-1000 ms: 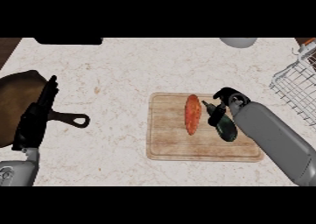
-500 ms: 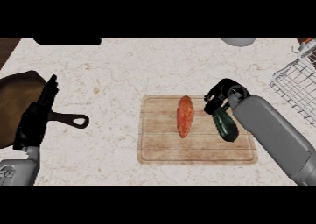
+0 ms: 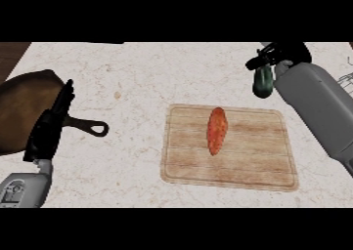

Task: Pick the eggplant from the cutting board and place it in the tiered basket

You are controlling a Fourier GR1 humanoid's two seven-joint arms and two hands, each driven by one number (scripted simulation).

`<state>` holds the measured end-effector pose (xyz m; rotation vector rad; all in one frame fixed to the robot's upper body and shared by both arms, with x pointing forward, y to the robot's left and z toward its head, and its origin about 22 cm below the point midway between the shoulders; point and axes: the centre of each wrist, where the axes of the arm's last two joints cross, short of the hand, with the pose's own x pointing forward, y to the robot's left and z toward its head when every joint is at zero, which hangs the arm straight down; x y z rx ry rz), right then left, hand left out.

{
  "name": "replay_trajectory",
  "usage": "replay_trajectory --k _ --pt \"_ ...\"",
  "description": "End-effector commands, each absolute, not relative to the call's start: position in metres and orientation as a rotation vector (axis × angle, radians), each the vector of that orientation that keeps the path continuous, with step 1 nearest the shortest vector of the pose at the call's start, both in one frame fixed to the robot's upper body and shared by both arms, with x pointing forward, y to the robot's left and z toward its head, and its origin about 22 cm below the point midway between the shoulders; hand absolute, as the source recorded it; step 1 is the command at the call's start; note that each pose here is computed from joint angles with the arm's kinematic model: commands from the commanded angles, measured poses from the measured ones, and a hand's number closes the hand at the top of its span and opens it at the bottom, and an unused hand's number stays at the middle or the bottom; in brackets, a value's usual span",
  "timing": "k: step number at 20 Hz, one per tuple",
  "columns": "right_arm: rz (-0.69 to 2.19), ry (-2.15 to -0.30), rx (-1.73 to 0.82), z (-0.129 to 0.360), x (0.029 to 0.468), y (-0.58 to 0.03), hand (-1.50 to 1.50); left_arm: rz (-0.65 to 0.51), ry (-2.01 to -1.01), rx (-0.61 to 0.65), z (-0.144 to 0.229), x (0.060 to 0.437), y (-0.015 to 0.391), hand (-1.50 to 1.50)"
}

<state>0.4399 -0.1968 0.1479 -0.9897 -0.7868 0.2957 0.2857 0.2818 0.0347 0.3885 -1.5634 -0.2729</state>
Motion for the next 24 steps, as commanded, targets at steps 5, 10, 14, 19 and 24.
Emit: replay_trajectory --k 5,10,14,19,24 --pt "-0.143 -0.981 -1.429 0.216 0.467 -0.199 1.50 -0.299 -1.579 0.374 0.047 0.294 0.270 0.00" --pt "-0.201 -0.954 -1.603 0.260 0.477 -0.196 1.50 -0.285 -1.561 0.361 0.037 0.290 0.273 0.00" --pt "-0.147 -0.818 -1.732 0.276 0.481 -0.180 1.50 -0.262 -1.559 0.406 0.039 0.294 0.281 0.00" --pt "-0.154 -0.843 -1.659 0.294 0.482 -0.204 1.50 -0.254 -1.552 0.426 0.032 0.287 0.290 0.00" --pt "-0.092 -0.800 -1.670 0.277 0.483 -0.234 1.50 -0.241 -1.548 0.429 0.031 0.283 0.286 0.00"
